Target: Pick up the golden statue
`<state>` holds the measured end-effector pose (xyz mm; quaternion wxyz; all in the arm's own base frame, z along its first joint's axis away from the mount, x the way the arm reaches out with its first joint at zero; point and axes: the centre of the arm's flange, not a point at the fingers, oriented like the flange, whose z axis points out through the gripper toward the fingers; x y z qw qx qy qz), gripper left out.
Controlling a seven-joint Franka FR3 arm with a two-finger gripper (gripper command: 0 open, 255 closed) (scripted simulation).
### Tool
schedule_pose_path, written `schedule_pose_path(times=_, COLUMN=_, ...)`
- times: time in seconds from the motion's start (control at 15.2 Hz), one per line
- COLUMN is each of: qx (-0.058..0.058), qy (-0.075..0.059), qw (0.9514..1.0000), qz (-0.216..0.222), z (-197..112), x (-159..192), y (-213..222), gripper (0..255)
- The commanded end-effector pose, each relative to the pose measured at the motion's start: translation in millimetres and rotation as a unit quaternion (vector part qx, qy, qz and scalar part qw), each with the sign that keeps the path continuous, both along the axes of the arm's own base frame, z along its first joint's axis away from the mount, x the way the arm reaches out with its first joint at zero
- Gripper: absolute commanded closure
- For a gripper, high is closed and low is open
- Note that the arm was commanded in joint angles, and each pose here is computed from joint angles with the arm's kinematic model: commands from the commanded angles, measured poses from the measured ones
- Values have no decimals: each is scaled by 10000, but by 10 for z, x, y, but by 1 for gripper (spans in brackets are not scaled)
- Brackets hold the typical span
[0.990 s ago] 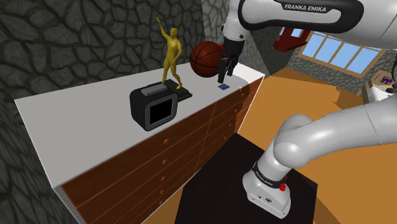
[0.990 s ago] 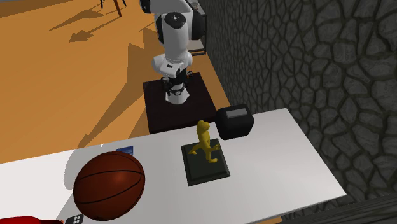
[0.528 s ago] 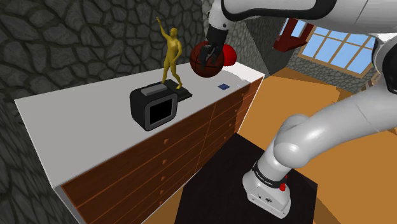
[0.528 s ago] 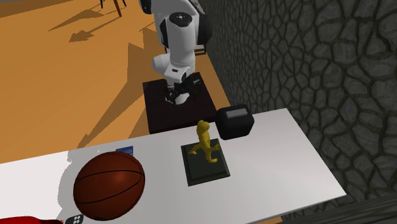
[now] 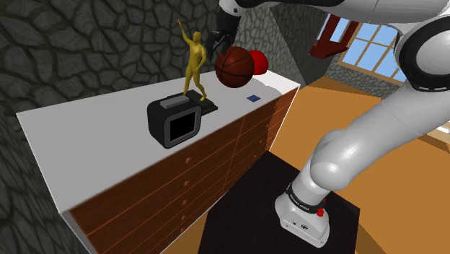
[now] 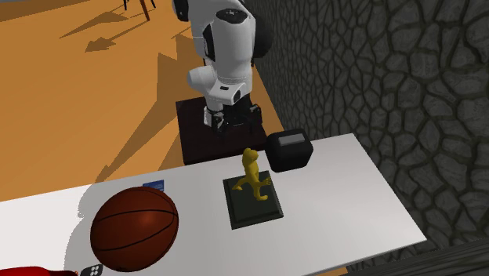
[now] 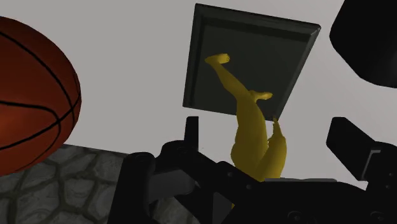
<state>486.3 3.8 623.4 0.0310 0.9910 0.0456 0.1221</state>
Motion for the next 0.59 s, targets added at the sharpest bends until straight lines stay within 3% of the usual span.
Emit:
schedule_pose_path(times=0.0, qx=9, qy=-197, qw=9998, qz=-7, z=114, x=168, y=29, gripper=0)
schedule_pose_path(times=0.33, qx=23, qy=-639, qw=9979, qz=-25, z=398, x=555, y=98, gripper=0)
schedule_pose_path(times=0.53, qx=23, qy=-639, qw=9979, qz=-25, z=240, x=555, y=98, gripper=0)
